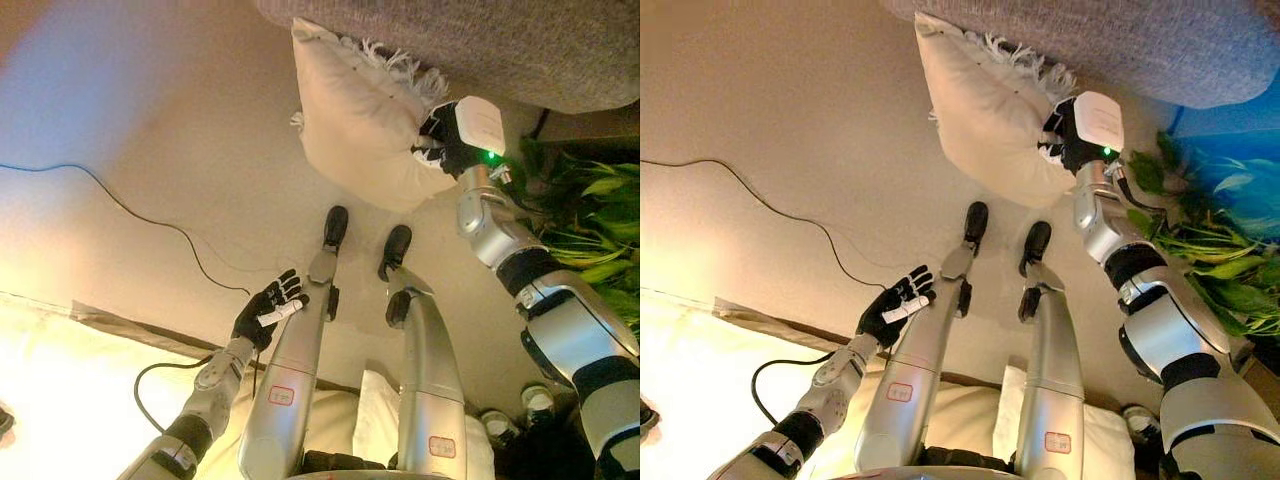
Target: Pick up the pillow and put it on the sofa.
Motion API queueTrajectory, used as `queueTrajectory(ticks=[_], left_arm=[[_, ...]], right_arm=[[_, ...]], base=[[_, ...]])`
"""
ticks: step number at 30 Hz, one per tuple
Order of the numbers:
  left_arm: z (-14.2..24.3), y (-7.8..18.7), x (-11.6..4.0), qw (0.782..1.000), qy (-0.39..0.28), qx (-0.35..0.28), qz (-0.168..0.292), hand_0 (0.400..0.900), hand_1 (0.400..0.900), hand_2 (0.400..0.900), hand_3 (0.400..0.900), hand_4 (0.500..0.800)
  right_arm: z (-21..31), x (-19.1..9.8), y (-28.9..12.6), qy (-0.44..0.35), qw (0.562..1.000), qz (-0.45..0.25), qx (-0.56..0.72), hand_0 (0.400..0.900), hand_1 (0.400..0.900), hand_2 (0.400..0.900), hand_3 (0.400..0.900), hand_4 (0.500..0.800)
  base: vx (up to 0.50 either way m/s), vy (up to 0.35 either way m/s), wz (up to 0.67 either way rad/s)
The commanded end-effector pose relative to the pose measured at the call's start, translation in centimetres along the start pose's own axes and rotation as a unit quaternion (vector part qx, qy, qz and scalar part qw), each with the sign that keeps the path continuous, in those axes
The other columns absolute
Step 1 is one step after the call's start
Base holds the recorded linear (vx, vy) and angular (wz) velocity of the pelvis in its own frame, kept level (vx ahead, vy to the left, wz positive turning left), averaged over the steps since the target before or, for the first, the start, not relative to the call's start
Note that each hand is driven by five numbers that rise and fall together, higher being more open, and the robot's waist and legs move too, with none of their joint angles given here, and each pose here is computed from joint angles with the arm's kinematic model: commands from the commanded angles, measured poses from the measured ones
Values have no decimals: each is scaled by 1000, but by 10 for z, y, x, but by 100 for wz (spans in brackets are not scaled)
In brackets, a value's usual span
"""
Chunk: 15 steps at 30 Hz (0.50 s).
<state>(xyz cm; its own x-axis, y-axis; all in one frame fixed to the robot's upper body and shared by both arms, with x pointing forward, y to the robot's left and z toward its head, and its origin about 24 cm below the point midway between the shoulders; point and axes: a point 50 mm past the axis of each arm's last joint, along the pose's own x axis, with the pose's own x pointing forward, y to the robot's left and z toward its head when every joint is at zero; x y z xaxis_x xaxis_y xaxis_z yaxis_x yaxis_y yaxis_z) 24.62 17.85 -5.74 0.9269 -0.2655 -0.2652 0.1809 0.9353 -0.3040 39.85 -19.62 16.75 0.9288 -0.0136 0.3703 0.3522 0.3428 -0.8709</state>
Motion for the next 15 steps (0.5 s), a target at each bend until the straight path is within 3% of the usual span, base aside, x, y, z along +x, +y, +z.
queueTrajectory(ticks=[1,10,15], left_arm=[[-34,-1,-31,999,43,-10,8,900,900,900,900,800],[-31,27,-34,993,94,28,58,900,900,900,900,800],[-48,44,-50,982,157,36,95,900,900,900,900,800]], right_arm=[[23,0,-30,-121,991,-60,5,400,400,400,400,500],[38,-22,-32,-179,981,-70,37,400,400,400,400,500],[34,-39,-37,-198,978,-51,41,400,400,400,400,500]], base=[[-24,-26,-13],[9,-84,-4],[110,-73,1]])
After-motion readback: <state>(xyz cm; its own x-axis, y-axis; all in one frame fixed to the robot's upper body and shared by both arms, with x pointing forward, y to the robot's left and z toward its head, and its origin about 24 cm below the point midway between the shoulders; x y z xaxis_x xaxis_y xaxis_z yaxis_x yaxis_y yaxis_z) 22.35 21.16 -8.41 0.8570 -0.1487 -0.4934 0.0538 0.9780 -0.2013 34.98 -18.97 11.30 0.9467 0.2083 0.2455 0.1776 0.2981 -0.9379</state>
